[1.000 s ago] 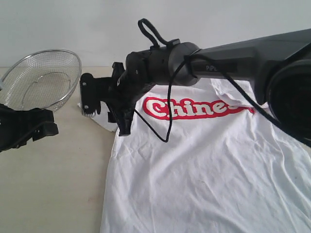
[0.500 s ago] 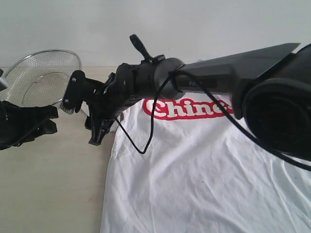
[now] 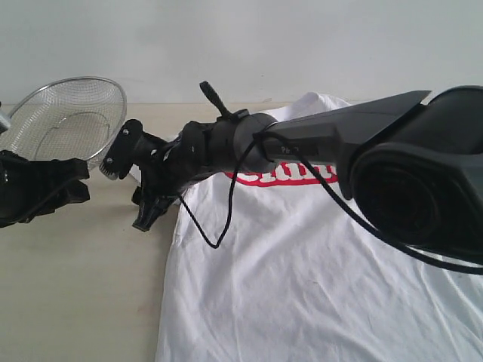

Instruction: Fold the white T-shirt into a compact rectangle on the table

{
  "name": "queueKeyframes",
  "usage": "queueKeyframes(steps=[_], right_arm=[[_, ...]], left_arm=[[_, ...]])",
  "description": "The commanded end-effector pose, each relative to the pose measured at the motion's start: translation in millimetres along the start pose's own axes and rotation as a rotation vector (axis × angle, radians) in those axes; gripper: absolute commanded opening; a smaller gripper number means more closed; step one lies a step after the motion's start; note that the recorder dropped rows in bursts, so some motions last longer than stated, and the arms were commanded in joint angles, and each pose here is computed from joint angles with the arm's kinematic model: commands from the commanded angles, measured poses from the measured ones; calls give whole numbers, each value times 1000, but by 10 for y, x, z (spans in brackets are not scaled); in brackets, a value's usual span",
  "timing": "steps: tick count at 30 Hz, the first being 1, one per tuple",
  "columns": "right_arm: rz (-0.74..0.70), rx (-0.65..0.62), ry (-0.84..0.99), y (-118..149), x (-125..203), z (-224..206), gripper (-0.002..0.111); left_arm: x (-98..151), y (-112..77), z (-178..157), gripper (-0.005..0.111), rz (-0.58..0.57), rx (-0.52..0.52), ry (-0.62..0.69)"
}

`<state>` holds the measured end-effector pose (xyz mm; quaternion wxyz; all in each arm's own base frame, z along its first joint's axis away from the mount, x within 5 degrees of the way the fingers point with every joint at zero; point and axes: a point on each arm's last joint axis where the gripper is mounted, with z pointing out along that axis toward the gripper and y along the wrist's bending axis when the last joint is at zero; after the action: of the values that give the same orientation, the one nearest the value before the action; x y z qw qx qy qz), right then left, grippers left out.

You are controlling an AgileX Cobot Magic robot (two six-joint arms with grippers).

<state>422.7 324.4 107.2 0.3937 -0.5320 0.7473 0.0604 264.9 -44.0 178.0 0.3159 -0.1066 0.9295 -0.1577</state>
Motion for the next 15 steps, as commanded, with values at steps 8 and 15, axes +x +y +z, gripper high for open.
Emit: queueKeyframes(steps=[8,15], right_arm=[[176,-51,98,-134,307,60,55],[141,-123,138,38,284,79,55]], left_arm=[[-20,-15,-25,51,-3,11,-8],[-22,-14,-25,51,-3,10,-10]])
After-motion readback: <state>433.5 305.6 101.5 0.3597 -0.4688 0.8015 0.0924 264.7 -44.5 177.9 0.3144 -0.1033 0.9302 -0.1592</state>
